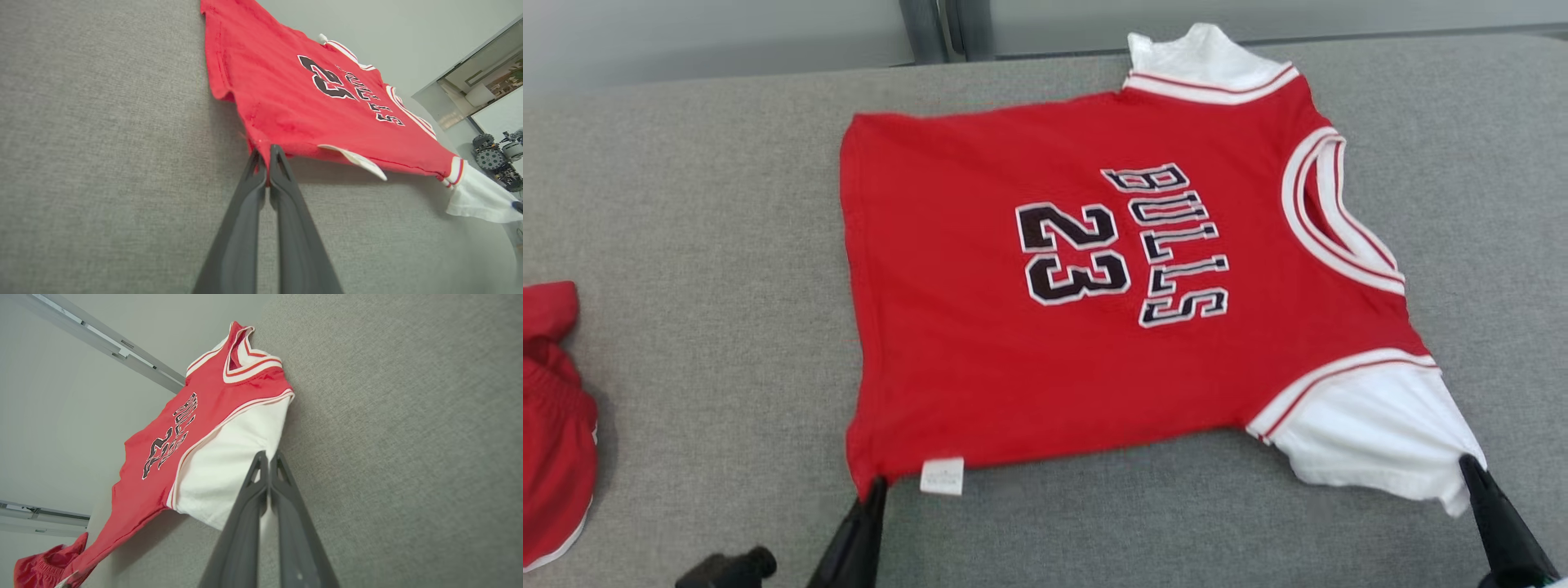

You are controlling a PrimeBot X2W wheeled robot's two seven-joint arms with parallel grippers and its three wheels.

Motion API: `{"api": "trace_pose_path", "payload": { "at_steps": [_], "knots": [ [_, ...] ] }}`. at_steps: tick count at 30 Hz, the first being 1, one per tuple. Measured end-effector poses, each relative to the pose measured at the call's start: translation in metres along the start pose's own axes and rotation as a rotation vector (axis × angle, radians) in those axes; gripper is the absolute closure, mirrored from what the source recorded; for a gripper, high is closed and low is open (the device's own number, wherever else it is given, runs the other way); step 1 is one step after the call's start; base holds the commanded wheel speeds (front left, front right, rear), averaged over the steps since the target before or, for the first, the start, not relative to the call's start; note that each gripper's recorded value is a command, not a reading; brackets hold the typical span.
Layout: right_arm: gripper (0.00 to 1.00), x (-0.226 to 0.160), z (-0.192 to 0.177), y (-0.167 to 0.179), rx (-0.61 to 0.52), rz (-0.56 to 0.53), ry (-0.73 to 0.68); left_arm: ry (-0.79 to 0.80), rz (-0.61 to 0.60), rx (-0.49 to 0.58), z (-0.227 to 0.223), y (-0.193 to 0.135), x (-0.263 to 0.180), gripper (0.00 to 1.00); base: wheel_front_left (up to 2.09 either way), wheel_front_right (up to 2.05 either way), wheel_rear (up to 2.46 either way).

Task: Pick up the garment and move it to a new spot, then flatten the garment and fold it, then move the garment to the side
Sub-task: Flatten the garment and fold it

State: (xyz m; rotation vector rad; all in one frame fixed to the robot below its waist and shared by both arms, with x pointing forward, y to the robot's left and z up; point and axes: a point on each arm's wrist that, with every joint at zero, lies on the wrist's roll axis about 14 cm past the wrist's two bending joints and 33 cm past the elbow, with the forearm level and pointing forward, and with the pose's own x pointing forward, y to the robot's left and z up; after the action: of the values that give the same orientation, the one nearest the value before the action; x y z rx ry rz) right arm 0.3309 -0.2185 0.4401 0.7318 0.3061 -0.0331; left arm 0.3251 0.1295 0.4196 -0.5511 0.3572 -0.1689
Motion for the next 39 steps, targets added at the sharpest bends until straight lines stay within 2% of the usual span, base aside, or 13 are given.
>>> {"api": "trace_pose_path", "payload": {
  "at_steps": [2, 5, 9, 16, 22, 27, 28, 29, 30, 32, 36, 39],
  "knots": [
    [1.00, -0.011, 0.001, -0.001, -0.006, -0.007, 0.004, 0.018, -0.003, -0.011, -0.006, -0.009, -0.016, 1.00, 0.00, 0.00, 0.00],
    [1.00, -0.005, 0.008, 0.007, -0.052, 0.030, 0.011, 0.042, -0.026, -0.008, -0.004, -0.018, -0.019, 1.00, 0.00, 0.00, 0.00],
    [1.00, 0.027, 0.020, 0.033, -0.124, 0.118, 0.030, 0.074, -0.048, 0.058, 0.012, -0.019, -0.001, 1.00, 0.00, 0.00, 0.00],
    [1.00, 0.084, 0.033, 0.065, -0.302, 0.194, 0.124, 0.106, -0.077, 0.175, 0.049, -0.023, 0.045, 1.00, 0.00, 0.00, 0.00],
    [1.00, 0.126, 0.041, 0.077, -0.417, 0.198, 0.188, 0.189, -0.049, 0.237, 0.053, -0.012, 0.079, 1.00, 0.00, 0.00, 0.00],
    [1.00, 0.161, 0.038, 0.081, -0.450, 0.187, 0.212, 0.260, -0.021, 0.285, 0.044, 0.003, 0.101, 1.00, 0.00, 0.00, 0.00],
    [0.77, 0.166, 0.036, 0.081, -0.460, 0.185, 0.219, 0.266, -0.010, 0.287, 0.043, 0.007, 0.104, 0.80, 0.00, 0.00, 0.00],
    [0.00, 0.171, 0.031, 0.082, -0.475, 0.188, 0.236, 0.273, 0.002, 0.283, 0.042, 0.011, 0.108, 0.59, 0.00, 0.00, 0.00],
    [0.00, 0.175, 0.025, 0.082, -0.489, 0.187, 0.257, 0.289, 0.010, 0.280, 0.038, 0.015, 0.109, 0.00, 0.00, 0.00, 0.00],
    [0.00, 0.179, 0.019, 0.082, -0.519, 0.193, 0.271, 0.304, 0.021, 0.276, 0.032, 0.019, 0.110, 0.00, 0.00, 0.00, 0.00],
    [0.00, 0.174, 0.040, 0.090, -0.610, 0.224, 0.190, 0.251, 0.036, 0.244, 0.040, 0.021, 0.107, 0.00, 0.00, 0.00, 0.00],
    [0.00, 0.152, 0.040, 0.072, -0.697, 0.199, 0.227, 0.248, 0.049, 0.220, 0.034, 0.022, 0.093, 0.00, 0.00, 0.00, 0.00]
  ]
}}
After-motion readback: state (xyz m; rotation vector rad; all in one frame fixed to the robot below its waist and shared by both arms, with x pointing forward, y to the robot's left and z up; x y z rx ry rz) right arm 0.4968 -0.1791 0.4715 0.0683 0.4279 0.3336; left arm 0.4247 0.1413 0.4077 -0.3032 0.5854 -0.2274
